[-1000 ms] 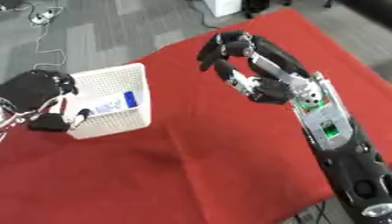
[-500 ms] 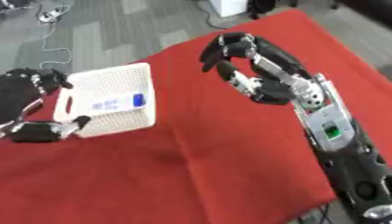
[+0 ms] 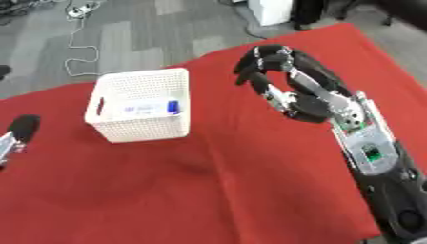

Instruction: Pick up objects on the table and place them in the box.

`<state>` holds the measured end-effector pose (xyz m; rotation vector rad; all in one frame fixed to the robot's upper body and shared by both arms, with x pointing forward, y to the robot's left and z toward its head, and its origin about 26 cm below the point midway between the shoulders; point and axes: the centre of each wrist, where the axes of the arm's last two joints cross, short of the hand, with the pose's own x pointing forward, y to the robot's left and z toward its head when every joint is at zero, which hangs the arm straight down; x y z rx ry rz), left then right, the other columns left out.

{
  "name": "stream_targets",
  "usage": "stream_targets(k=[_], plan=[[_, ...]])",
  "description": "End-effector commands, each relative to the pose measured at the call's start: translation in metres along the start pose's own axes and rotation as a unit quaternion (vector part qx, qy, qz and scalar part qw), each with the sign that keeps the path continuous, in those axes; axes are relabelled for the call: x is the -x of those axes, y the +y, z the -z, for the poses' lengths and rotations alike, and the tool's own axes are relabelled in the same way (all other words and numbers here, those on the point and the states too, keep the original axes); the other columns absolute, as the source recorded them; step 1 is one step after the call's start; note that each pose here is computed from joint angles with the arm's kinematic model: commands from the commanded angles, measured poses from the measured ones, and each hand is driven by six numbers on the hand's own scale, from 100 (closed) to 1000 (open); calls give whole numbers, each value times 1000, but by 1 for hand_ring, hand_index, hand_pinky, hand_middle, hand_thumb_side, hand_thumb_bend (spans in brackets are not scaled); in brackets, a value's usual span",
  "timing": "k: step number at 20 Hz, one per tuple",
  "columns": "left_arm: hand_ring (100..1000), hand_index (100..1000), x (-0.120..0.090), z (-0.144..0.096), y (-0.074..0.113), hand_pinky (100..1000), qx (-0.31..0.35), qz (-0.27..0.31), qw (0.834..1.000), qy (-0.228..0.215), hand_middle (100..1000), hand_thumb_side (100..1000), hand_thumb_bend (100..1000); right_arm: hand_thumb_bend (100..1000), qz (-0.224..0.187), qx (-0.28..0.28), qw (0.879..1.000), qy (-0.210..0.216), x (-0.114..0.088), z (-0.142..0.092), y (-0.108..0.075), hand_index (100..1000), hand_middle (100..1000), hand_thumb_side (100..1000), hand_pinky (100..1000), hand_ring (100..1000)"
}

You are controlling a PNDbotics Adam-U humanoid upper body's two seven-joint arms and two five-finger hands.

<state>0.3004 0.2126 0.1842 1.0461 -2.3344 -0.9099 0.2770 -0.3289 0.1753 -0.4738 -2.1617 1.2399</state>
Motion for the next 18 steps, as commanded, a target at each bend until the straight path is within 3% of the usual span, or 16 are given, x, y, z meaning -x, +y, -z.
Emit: stream_targets(k=[1,6,12,18], plan=[[455,754,-3,7,8,454,-56,-24,998,7,569,1000,422,105,-17,21,1000,-6,-2,-4,-7,644,649,971,437,610],[461,748,-4,9,8,475,-47,-17,998,22,575,1000,419,115,-31,29,999,5,-1,-9,-8,623,628,958,416,590],[472,760,1,6,10,491,-36,17,998,48,588,1000,432,117,-24,99,994,38,-1,-8,-8,632,595,951,378,563],[475,763,1,4,10,498,-35,17,998,50,592,1000,426,116,-30,90,995,39,-3,-3,-6,642,609,972,394,576]])
